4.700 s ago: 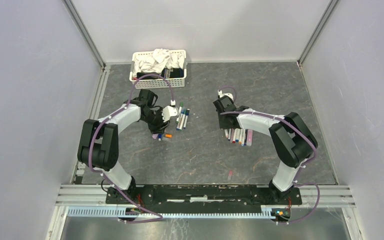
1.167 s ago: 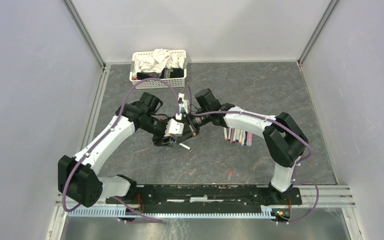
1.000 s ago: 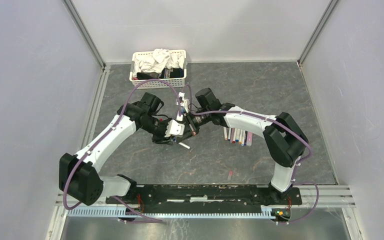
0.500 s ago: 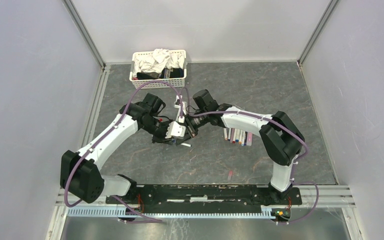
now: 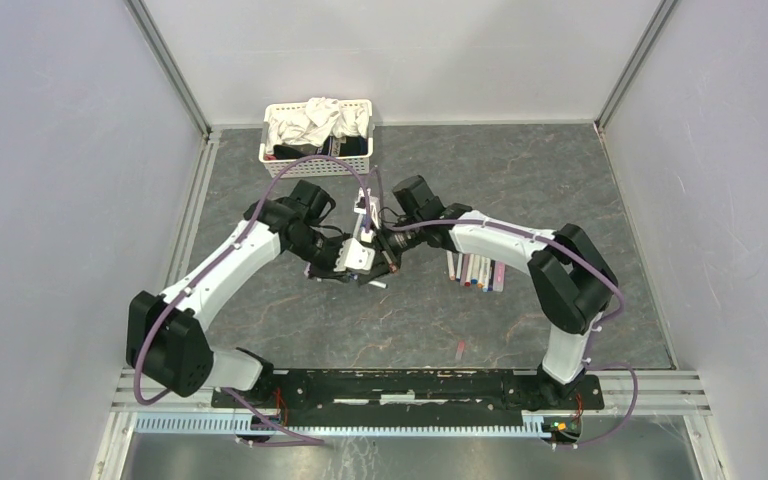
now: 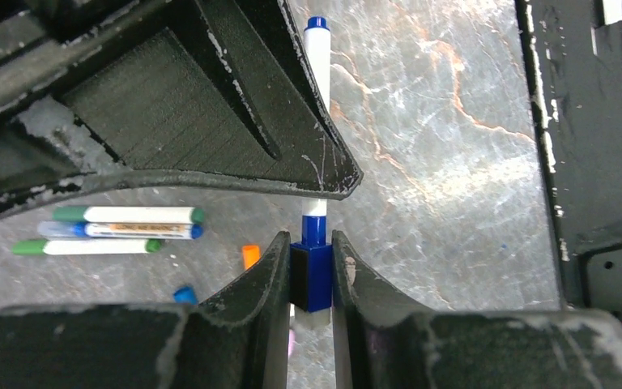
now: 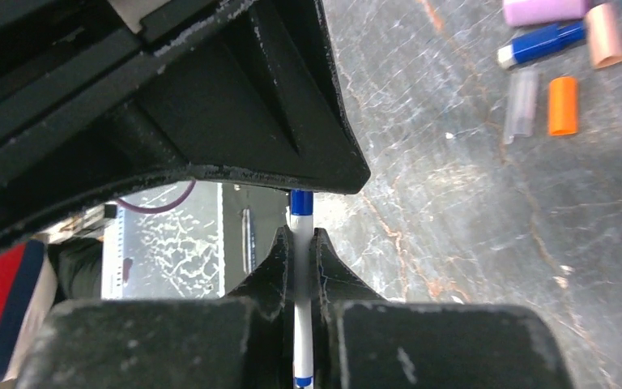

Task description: Open the pen caps

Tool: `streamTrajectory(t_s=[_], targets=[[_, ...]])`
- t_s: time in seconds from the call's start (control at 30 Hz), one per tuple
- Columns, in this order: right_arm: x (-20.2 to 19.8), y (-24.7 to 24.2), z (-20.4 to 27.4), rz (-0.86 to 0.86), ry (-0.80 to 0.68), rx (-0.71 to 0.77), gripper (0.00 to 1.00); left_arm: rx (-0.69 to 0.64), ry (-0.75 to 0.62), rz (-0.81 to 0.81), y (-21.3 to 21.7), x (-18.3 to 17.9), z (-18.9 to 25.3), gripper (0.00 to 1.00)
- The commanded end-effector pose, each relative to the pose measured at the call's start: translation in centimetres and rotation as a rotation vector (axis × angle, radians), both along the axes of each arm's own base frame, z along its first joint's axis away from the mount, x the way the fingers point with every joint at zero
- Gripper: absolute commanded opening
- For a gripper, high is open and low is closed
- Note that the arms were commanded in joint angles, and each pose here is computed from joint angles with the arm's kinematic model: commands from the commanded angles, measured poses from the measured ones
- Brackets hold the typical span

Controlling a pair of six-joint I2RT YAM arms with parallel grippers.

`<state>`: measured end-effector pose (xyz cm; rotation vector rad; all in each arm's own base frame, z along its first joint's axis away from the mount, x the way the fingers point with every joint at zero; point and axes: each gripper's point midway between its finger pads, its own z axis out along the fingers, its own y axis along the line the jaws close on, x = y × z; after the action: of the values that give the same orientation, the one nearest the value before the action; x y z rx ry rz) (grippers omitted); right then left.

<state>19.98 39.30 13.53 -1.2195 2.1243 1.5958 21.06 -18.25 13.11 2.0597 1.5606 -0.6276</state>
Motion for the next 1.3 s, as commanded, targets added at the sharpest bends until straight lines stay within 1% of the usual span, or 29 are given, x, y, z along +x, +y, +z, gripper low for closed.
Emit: streamTrajectory(t_s=[0.0, 0.2, 0.4, 0.47, 0.57, 0.67, 0.73, 0.8, 0.87, 0.93, 0.97, 1.0, 1.03, 1.07, 1.2, 1.27], targets=[[-0.6, -4.0, -1.2, -0.034, 0.030, -0.100, 0.00, 0.133, -0.142, 0.044, 4.1, 3.8, 0.8, 0.02], [-0.1, -6.2, -2.9, -0.085, 0.012, -0.192, 0.00, 0.217, -0.205, 0.101, 6.7, 6.3, -0.4, 0.02], [0.6, -7.7, -3.3, -0.141, -0.014, -0.241, 0.00, 0.227, -0.208, 0.129, 7.3, 7.1, -2.1, 0.02], [2.0, -8.4, -3.4, -0.214, -0.043, -0.275, 0.00, 0.194, -0.200, 0.145, 6.7, 7.2, -2.5, 0.02], [6.2, -11.1, -4.3, -0.443, -0.101, -0.403, 0.00, 0.131, -0.171, 0.194, 5.5, 7.5, -3.4, 0.02], [10.2, -15.8, -5.7, -0.730, -0.170, -0.561, 0.00, 0.104, -0.145, 0.258, 5.0, 8.0, -5.0, 0.09], [11.8, -18.5, -6.0, -0.882, -0.201, -0.615, 0.00, 0.104, -0.127, 0.296, 5.0, 8.3, -6.3, 0.14], [13.0, -20.7, -5.9, -1.011, -0.262, -0.661, 0.00, 0.104, -0.113, 0.327, 4.9, 8.6, -7.4, 0.20], [13.5, -22.5, -6.3, -1.103, -0.297, -0.717, 0.00, 0.113, -0.099, 0.360, 5.0, 8.8, -8.2, 0.26], [13.8, -23.5, -6.7, -1.158, -0.313, -0.742, 0.00, 0.122, -0.085, 0.385, 5.2, 8.9, -8.7, 0.35], [13.8, -23.6, -6.9, -1.172, -0.313, -0.745, 0.00, 0.124, -0.080, 0.391, 5.2, 8.9, -8.8, 0.37], [13.9, -23.6, -7.2, -1.182, -0.306, -0.747, 0.00, 0.125, -0.078, 0.395, 5.2, 9.0, -8.9, 0.41], [13.9, -23.7, -7.6, -1.193, -0.299, -0.760, 0.00, 0.125, -0.077, 0.401, 5.2, 9.0, -8.8, 0.44], [14.0, -23.9, -7.9, -1.206, -0.291, -0.771, 0.00, 0.124, -0.077, 0.406, 5.2, 9.0, -8.7, 0.52], [14.1, -24.7, -8.8, -1.286, -0.279, -0.812, 0.01, 0.113, -0.073, 0.427, 5.1, 9.2, -7.6, 0.56], [14.2, -24.8, -8.7, -1.325, -0.299, -0.820, 0.06, 0.097, -0.076, 0.439, 4.9, 9.3, -6.6, 0.59]])
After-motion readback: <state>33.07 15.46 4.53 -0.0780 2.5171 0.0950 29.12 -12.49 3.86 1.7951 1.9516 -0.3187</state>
